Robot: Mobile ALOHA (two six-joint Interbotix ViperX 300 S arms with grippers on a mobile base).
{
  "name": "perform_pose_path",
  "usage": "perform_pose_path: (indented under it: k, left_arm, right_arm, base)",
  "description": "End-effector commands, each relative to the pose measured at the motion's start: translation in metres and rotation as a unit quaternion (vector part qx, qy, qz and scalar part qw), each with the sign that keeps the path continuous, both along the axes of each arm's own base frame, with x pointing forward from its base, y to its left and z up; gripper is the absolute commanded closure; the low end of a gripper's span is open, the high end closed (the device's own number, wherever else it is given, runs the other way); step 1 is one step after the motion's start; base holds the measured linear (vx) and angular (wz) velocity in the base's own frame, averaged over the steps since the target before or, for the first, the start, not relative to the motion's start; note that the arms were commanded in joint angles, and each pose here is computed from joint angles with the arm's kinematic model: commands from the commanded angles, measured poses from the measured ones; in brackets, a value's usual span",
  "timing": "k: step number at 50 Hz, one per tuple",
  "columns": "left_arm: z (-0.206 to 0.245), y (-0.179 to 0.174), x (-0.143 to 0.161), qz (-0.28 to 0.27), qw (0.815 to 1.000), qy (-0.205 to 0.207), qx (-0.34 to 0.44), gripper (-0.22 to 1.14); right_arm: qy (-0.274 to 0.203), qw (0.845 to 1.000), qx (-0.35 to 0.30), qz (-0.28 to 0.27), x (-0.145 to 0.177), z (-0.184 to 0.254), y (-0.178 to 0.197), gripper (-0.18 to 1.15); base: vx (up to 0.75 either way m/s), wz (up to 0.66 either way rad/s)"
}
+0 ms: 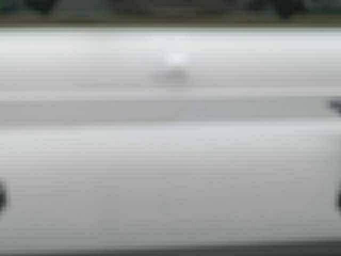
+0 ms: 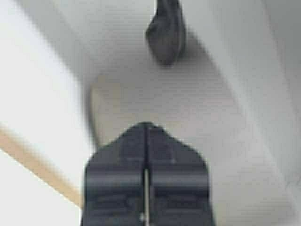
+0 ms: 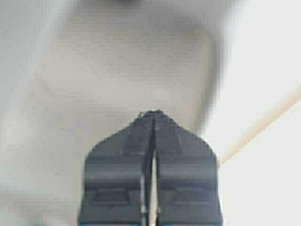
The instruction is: Open the cabinet, put the pot inside, then close it
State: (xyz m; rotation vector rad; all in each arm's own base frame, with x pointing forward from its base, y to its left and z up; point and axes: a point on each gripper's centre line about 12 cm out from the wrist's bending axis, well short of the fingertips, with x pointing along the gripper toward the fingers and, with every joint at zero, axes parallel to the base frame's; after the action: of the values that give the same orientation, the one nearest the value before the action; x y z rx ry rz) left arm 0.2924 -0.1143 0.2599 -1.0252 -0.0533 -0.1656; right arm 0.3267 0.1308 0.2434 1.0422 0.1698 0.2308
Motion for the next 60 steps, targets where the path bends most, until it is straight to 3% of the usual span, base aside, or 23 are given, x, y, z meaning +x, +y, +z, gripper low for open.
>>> perform_pose_path:
  k: [1,13,21,26,38,60]
  left_arm:
    - [0.001,-0.007,-0.016,-0.019,0.998,-0.011,0.06,0.88]
    - [-0.014,-0.023,-0.027,-0.071,0.969,0.026,0.235,0.89]
    - [-0.026,-0.03,-0.029,-0.111,0.932,0.052,0.342,0.89]
    - [-0.026,-0.033,-0.028,-0.122,0.915,0.051,0.381,0.89]
    - [-0.02,-0.037,-0.025,-0.124,0.903,0.038,0.409,0.89]
    - [-0.018,-0.039,-0.025,-0.132,0.901,0.04,0.411,0.89]
  right_arm:
    - [-0.01,0.999,-0.044,0.032,-0.016,-0.007,0.005,0.95]
    - [-0.057,0.975,-0.199,0.076,-0.031,-0.012,0.008,0.9]
    - [-0.079,0.932,-0.341,0.096,-0.035,-0.005,0.008,0.9]
    - [-0.072,0.91,-0.395,0.108,-0.034,-0.001,0.008,0.9]
    - [-0.061,0.91,-0.401,0.09,-0.034,0.01,-0.006,0.9]
    - [-0.045,0.905,-0.41,0.107,-0.048,0.018,-0.01,0.9]
  base:
    - [-0.07,0.02]
    - [-0.1,0.02]
    - [-0.15,0.04]
    - [-0.18,0.08]
    - [-0.18,0.12]
    - [-0.16,0.07]
